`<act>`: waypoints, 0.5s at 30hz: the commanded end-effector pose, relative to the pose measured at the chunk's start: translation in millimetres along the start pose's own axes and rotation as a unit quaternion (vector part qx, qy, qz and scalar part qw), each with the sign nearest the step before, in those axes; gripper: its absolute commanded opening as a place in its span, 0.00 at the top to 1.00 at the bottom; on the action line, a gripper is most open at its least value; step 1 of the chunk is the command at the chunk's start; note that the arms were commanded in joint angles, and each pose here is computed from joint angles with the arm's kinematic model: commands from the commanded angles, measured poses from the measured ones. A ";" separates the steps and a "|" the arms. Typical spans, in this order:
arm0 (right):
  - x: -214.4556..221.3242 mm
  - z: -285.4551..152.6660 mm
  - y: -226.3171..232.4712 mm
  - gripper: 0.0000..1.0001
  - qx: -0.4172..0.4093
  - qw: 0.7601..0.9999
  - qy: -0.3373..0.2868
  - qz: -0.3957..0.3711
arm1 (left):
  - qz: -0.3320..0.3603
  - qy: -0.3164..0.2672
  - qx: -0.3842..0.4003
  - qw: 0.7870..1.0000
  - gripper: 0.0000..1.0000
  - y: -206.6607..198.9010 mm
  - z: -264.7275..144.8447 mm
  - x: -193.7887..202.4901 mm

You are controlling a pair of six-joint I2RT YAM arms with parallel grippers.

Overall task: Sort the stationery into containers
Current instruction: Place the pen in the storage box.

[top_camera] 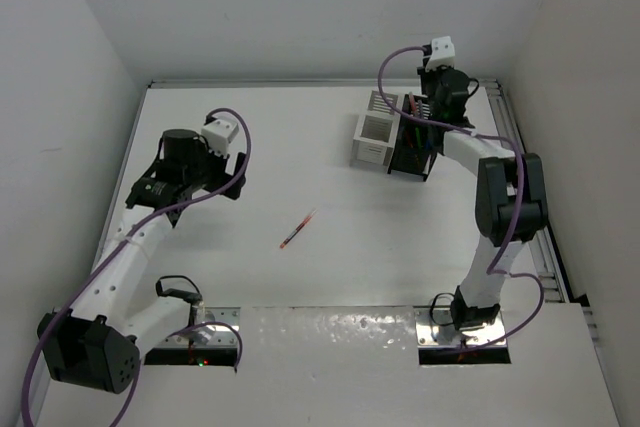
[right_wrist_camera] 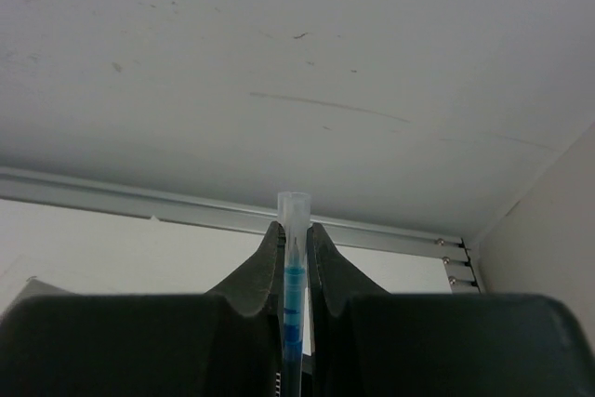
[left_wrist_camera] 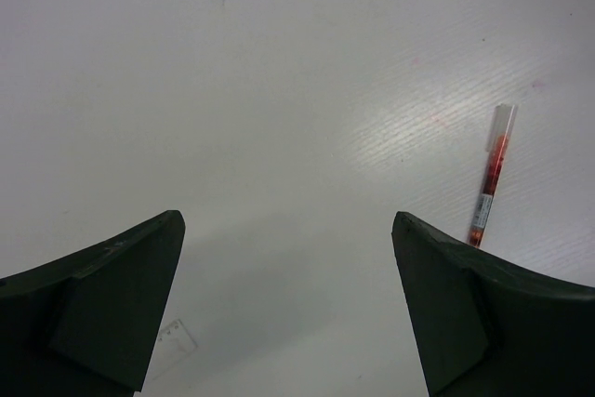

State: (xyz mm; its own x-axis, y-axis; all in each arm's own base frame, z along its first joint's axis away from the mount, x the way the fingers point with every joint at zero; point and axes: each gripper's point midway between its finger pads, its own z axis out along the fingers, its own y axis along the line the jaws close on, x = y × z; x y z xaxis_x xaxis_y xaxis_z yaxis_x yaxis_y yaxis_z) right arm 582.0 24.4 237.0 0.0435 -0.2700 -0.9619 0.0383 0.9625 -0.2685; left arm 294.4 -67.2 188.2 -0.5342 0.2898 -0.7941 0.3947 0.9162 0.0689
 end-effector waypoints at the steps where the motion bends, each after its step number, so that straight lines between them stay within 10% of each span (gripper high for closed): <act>1: -10.4 6.5 6.6 1.00 -0.006 0.999 -0.043 0.020 | 0.001 -0.043 0.004 0.999 0.07 -1.5 2.3 -29.8; 15: 30.6 -18.0 22.1 0.90 -0.001 0.999 -0.019 0.046 | 0.007 -0.028 -0.006 1.000 0.07 3.4 11.3 -23.3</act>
State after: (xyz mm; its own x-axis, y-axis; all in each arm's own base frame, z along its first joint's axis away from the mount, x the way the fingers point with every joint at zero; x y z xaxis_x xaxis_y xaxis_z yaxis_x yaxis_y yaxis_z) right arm 568.5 36.6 166.0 -0.0255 -0.2218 -0.9748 0.0015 0.9751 -0.2219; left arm 307.2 -70.0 180.0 -0.5496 0.2863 -0.7848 0.3892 0.9190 0.0628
